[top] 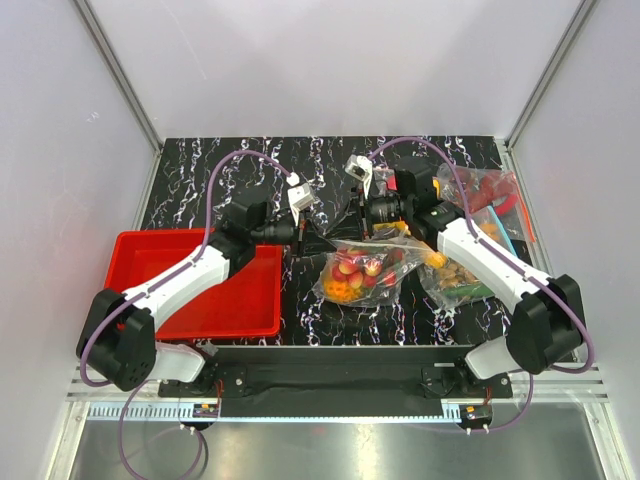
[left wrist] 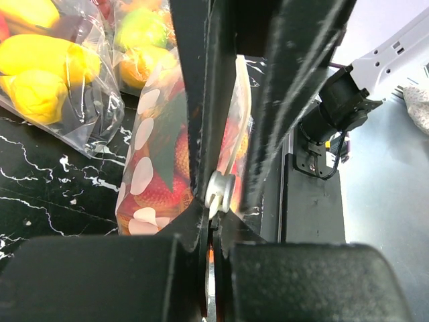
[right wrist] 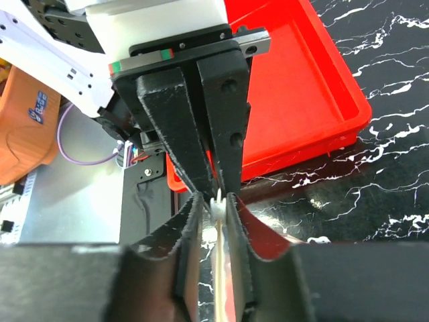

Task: Open the zip-top bag and remove the fake food

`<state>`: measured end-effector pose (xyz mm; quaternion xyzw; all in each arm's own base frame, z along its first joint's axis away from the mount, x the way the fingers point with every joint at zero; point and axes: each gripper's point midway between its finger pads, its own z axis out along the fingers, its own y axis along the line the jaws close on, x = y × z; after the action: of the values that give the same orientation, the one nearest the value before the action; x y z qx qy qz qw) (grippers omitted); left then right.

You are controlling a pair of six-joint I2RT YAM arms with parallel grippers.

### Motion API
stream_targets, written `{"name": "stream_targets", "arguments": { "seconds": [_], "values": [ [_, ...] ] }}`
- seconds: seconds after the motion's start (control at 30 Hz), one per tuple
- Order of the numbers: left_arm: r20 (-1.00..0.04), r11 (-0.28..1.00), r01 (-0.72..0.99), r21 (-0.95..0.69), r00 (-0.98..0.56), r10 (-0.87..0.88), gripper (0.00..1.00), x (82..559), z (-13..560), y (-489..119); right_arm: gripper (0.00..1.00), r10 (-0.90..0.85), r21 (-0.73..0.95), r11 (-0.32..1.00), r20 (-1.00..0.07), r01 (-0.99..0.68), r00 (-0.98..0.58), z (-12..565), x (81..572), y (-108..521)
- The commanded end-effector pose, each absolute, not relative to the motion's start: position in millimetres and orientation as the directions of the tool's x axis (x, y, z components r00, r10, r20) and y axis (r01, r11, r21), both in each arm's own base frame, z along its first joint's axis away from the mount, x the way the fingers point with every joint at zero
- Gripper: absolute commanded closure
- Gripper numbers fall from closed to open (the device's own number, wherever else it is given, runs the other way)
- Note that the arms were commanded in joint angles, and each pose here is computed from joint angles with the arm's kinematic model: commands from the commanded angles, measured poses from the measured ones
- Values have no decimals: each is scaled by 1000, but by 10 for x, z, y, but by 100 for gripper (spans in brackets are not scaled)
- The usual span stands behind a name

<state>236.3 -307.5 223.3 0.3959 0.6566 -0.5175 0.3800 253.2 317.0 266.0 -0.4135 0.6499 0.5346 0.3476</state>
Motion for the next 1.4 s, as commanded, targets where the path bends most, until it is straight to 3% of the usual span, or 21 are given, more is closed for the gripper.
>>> {"name": "stream_targets", "arguments": {
  "seconds": [0.0, 0.27, 0.4, 0.97, 1.37],
  "values": [
    [-949, 139, 946, -292, -305, 81, 100, 2437, 2536, -3122, 75, -152, 372, 56, -914, -927, -376, 2829, 2531, 3241],
    [-953, 179, 943, -280, -295, 63, 100, 2496, 2572, -3105, 90, -178, 369, 94, -907, -925, -380, 2739, 2555, 3212],
    [-944, 276, 916, -291, -321, 70, 100, 2649, 2507, -3049, 96, -183, 369, 118, -904, -922, -386, 2749, 2542, 3178],
    [-948, 423, 858, -291, -320, -4, 100, 2928, 2598, -2715, 99, -215, 304, 204, -914, -931, -345, 2690, 2574, 3047],
    [-953, 588, 762, -270, -298, -52, 100, 3380, 2692, -2554, 100, -225, 241, 338, -918, -910, -326, 2718, 2625, 2857]
  ]
}}
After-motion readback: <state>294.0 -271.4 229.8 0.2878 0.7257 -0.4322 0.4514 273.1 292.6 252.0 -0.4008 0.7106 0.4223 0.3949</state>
